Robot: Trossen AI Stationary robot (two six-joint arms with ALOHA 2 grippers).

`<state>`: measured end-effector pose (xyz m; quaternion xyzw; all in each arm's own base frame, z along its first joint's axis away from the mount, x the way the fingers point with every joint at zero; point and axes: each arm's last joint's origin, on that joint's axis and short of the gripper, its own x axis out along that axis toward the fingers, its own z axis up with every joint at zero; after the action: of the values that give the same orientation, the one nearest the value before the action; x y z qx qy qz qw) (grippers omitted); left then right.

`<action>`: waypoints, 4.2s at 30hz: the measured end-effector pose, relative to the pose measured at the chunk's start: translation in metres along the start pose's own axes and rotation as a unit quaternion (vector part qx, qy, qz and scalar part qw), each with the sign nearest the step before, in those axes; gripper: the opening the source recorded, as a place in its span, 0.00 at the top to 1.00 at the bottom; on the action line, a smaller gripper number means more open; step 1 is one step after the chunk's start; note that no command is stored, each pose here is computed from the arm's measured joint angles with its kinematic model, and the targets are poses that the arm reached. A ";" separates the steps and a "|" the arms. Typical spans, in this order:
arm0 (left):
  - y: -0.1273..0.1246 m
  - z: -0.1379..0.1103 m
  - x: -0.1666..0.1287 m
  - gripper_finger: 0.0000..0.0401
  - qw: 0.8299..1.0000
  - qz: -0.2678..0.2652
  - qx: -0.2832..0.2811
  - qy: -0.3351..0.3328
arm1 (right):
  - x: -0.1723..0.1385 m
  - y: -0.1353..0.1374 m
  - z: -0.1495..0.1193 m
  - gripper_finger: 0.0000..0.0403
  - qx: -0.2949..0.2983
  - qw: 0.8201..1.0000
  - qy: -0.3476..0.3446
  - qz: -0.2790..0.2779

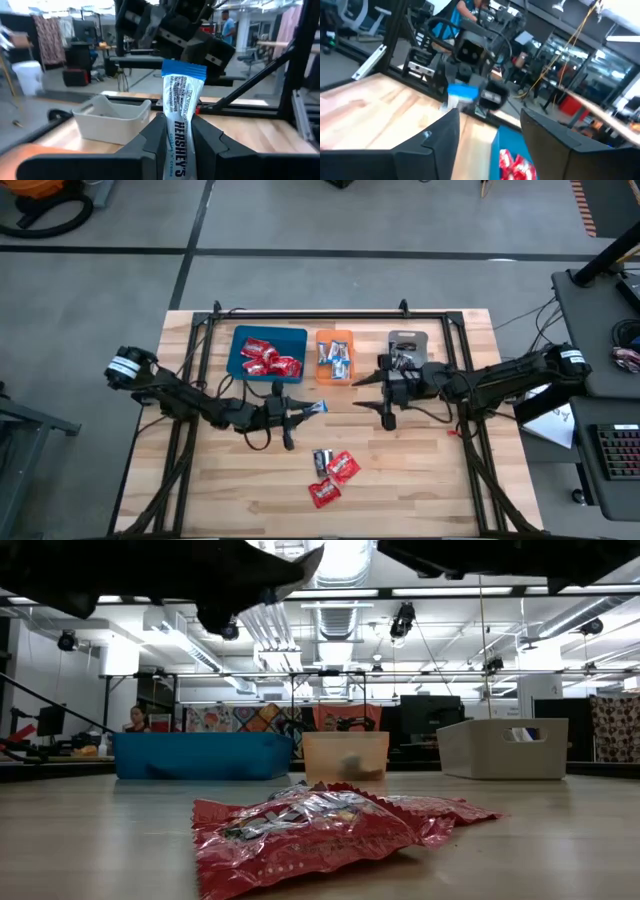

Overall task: Sort candy
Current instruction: Put the white chocolate bar into the orange bin, then put the brown chocolate bar into the gray bin

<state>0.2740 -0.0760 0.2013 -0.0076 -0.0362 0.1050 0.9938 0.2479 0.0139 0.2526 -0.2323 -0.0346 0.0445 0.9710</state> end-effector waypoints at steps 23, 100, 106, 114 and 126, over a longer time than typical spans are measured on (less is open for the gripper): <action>0.024 0.000 0.011 0.88 0.997 0.071 0.043 -0.002 | 0.089 -0.011 -0.016 0.40 0.180 0.979 0.061 -0.068; 0.026 -0.004 0.009 0.50 0.976 0.149 0.042 0.151 | 0.084 -0.091 -0.116 0.49 0.246 0.839 0.387 -0.294; 0.026 -0.015 0.005 0.50 0.971 0.122 0.015 0.203 | 0.074 -0.096 -0.094 0.45 0.247 0.845 0.383 -0.281; 0.020 -0.024 0.002 0.50 0.964 0.005 -0.004 0.266 | 0.057 -0.086 -0.051 0.45 0.252 0.861 0.385 -0.220; 0.014 -0.025 0.000 0.50 0.959 -0.049 0.063 0.271 | 0.039 -0.050 0.004 0.46 0.303 0.885 0.353 -0.025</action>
<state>0.2729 -0.0621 0.1760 0.0287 0.2406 0.0524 0.9688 0.2894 -0.0243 0.2808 0.0739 0.3203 -0.0562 0.9427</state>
